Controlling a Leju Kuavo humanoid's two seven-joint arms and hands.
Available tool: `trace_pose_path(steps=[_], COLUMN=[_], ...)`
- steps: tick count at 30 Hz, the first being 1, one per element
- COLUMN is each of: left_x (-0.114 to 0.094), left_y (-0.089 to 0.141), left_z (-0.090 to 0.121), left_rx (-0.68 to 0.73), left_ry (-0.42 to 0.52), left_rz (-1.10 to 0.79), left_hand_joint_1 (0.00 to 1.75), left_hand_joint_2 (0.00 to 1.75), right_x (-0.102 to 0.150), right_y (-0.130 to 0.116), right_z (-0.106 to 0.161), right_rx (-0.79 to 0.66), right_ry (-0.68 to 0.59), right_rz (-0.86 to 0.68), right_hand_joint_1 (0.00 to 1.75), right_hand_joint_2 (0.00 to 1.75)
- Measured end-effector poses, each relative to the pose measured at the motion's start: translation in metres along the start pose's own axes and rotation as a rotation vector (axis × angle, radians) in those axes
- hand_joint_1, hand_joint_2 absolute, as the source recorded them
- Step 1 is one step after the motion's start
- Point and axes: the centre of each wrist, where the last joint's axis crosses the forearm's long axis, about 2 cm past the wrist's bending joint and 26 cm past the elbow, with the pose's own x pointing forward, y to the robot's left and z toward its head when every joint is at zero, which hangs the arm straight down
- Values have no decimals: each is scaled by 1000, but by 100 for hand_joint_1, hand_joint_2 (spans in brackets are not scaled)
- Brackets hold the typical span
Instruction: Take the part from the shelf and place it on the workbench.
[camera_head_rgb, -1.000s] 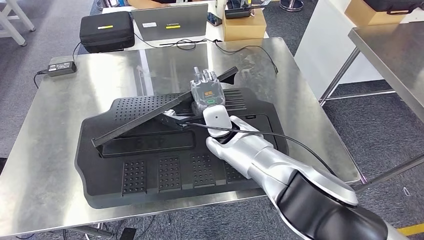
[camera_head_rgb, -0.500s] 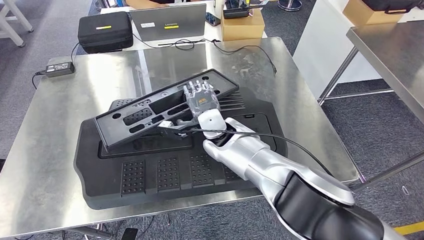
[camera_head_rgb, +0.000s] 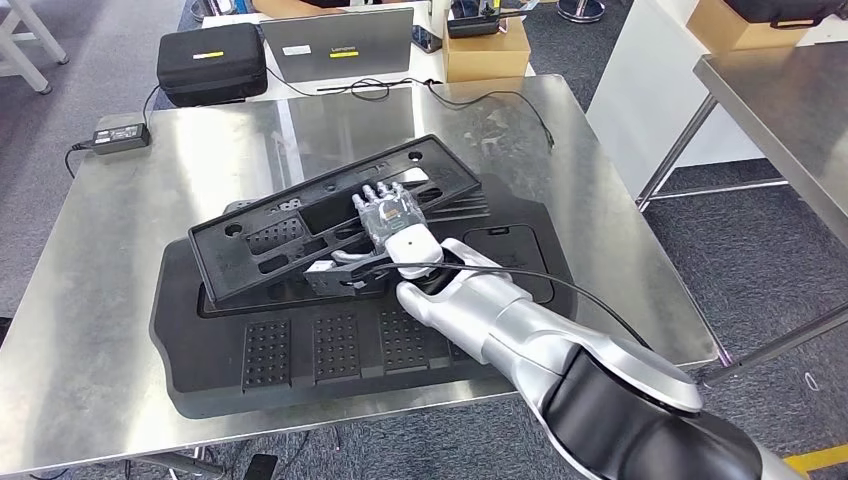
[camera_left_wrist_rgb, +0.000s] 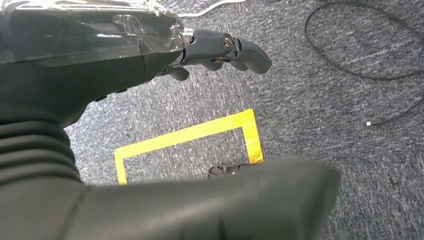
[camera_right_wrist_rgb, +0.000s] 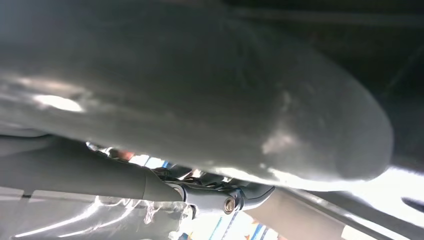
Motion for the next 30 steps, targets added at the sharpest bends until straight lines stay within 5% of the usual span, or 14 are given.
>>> trace_pose_path(steps=[12, 24, 30], left_x=[-7, -34, -46], left_y=[-1, -4, -4], left_z=[1, 9, 12], left_rx=[-14, -13, -6], left_ry=[2, 23, 41], left_rz=[11, 27, 34], left_hand_joint_1=[0, 0, 0], left_hand_joint_2=[0, 0, 0], right_x=[-17, -62, -84], right_y=[-16, 26, 75], right_z=[3, 43, 86], right_rx=[18, -195, -395], right_ry=[-130, -227, -338], right_rz=[-308, -776, -1125], right_hand_joint_1=[0, 0, 0], right_hand_joint_2=[0, 0, 0])
